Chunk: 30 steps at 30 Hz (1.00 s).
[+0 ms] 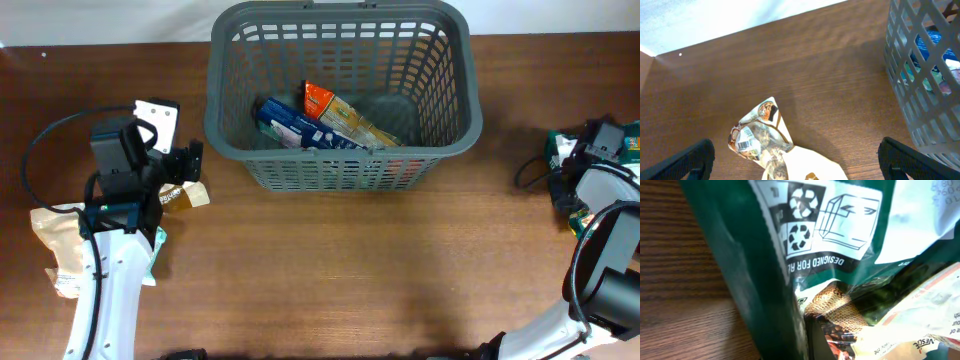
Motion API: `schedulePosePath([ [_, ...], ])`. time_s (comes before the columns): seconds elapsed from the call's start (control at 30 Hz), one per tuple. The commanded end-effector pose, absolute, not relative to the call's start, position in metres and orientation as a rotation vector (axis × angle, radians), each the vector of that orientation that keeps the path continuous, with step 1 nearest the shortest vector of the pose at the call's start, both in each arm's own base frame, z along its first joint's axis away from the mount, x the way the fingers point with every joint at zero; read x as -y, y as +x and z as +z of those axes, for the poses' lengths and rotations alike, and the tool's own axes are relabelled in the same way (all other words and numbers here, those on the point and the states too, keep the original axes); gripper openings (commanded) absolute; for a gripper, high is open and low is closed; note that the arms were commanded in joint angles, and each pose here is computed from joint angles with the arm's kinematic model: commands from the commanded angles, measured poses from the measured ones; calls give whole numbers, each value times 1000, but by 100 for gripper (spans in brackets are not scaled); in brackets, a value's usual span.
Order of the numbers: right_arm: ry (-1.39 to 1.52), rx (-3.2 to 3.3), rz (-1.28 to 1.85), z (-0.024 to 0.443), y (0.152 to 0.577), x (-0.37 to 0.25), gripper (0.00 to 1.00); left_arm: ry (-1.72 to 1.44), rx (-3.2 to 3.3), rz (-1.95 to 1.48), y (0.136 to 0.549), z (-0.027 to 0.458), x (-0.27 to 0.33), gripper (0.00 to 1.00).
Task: Pack container
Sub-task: 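Reach the right gripper to the green Nescafe pouch and grasp it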
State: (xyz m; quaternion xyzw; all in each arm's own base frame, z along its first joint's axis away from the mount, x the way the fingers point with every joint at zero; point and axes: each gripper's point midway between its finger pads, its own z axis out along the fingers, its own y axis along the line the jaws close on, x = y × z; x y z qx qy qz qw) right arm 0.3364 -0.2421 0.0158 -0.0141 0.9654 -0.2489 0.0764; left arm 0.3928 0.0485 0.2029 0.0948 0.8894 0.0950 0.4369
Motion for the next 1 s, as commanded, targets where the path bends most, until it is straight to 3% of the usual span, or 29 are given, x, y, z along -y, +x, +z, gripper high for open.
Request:
schedulePosePath([
  [0.0,-55,-3086,-284,-56,302,173,4,248,-2220,239,392,200,-49,99],
  [0.13,-1,-3026,-380,-25,324,177,4,248,-2220,239,392,199,-49,99],
  [0.27,16,-2899,-432,38,362,179,4,248,-2215,240,393,200,-49,99],
  [0.53,85,-2392,-378,278,453,168,4,246,-2194,244,396,205,-50,99],
  [0.73,19,-2059,-299,424,465,126,4,245,-2186,246,397,206,-50,99],
  [0.97,-124,-1848,-247,504,461,49,4,245,-2184,247,398,207,-50,99],
])
